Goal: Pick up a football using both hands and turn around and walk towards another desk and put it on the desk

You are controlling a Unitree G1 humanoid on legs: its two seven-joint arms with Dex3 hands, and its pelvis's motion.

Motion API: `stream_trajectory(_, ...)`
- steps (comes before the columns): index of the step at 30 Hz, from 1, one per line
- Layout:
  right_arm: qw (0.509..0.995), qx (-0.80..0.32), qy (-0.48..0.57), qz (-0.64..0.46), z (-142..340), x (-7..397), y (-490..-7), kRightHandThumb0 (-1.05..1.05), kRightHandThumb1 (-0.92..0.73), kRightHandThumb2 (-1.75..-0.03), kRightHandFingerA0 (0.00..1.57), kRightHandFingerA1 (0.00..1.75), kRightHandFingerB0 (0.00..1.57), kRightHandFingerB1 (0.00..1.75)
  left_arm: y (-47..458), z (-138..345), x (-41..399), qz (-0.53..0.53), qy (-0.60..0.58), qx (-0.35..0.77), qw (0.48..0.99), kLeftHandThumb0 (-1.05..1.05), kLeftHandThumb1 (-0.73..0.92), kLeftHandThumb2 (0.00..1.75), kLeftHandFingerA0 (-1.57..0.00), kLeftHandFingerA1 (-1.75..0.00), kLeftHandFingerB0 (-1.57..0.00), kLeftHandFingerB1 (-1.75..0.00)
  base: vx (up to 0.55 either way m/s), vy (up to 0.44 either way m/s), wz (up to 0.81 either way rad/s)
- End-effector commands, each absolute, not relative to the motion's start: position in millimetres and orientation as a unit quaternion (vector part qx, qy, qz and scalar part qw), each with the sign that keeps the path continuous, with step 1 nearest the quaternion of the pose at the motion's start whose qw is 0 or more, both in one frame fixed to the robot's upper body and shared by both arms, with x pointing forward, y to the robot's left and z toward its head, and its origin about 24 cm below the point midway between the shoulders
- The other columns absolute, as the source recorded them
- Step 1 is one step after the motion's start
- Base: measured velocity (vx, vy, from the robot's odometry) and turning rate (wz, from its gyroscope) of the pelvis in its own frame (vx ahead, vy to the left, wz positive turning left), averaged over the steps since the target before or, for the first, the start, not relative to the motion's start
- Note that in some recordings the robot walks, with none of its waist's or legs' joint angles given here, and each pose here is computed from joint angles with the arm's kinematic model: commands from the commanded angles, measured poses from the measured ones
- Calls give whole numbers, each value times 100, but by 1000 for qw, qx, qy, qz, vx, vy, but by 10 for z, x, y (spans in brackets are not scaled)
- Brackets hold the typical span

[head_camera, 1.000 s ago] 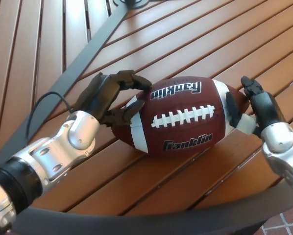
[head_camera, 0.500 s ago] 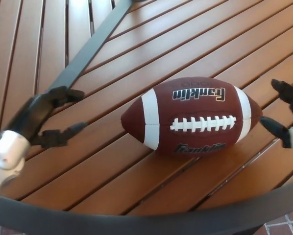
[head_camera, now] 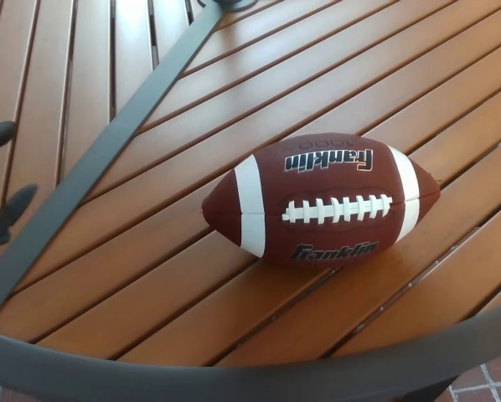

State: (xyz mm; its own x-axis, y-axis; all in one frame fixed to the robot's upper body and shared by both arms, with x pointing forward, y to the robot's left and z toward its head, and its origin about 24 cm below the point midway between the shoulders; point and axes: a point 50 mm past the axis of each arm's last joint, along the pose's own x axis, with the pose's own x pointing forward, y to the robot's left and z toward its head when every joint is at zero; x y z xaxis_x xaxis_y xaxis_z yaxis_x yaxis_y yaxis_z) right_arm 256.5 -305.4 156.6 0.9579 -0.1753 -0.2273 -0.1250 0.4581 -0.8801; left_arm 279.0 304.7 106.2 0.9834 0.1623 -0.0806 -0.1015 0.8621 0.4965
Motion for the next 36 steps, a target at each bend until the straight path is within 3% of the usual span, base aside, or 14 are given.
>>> stream_trajectory(1,925,-348,109,-104,1983,1193,-4156,-89,-57,-86,0,26,10,17,3958,1938,1503,215,-91,201,951,-44,73,62,-38,-53,-29,-34,0,0,0)
stream_trajectory(5,931,-284,98,-206,1948,710,-4456,-62,-60,-74,0,12,4,36,4150,1896,1041,254,-73,242,934,-45,66,60,-46,-56,-34,-37,0,0,0)
stream_trajectory(6,925,-247,106,-270,1816,464,-4564,-38,-65,-60,2,64,20,40,4268,1822,771,285,-56,239,926,-49,66,60,-48,-58,-39,-39,0,0,0)
stream_trajectory(8,879,-181,130,-421,1436,-198,-4751,-33,-66,-60,12,64,24,38,4548,1615,69,368,-19,233,900,-56,50,88,-49,-68,-36,-54,0,0,0)
stream_trajectory(9,872,-173,132,-438,1373,-273,-4771,-41,-56,-75,18,66,23,47,4587,1575,-27,385,-13,232,893,-51,62,58,-56,-67,-45,-42,0,0,0)
stream_trajectory(15,798,-125,156,-569,1039,-700,-4938,-28,-64,-59,25,67,33,40,4939,1216,-855,573,117,192,788,-48,62,58,-61,-73,-50,-43,0,0,0)
stream_trajectory(16,785,-123,157,-586,1013,-711,-4960,-26,-66,-60,29,67,34,41,4949,1166,-963,593,135,182,772,-44,52,85,-56,-72,-39,-55,0,0,0)
stream_trajectory(20,762,-119,162,-616,919,-728,-5008,-23,-68,-60,31,66,34,41,4921,1003,-1234,641,194,177,721,-37,65,59,-65,-64,-48,-44,0,0,0)
stream_trajectory(23,755,-125,189,-616,787,-682,-4988,-23,-64,-59,34,71,39,46,4763,734,-1340,693,221,174,664,-19,68,62,-40,-83,-36,-56,0,0,0)
stream_trajectory(25,750,-128,222,-609,679,-663,-4980,-21,-64,-59,33,64,36,41,4715,542,-1340,701,270,168,638,-22,67,61,-62,-127,-40,-59,0,0,0)
stream_trajectory(27,747,-114,255,-604,568,-634,-4974,-23,-67,-60,27,67,34,42,4695,382,-1315,676,336,153,638,-32,66,58,-68,-90,-50,-57,0,0,0)
stream_trajectory(30,750,-83,271,-598,472,-596,-4965,-23,-67,-60,27,67,34,42,4663,240,-1289,648,381,125,648,-32,66,58,-68,-90,-50,-57,0,0,0)
stream_trajectory(31,740,2,298,-603,199,-469,-4879,-19,-67,-59,39,82,37,48,4569,-61,-1099,556,470,110,677,-33,53,90,-70,-72,-55,-64,0,0,0)
stream_trajectory(36,742,78,361,-560,-219,-239,-4607,-22,-72,-61,41,77,54,67,4267,-534,-878,419,581,114,688,-35,51,85,-86,-74,-67,-65,0,0,0)
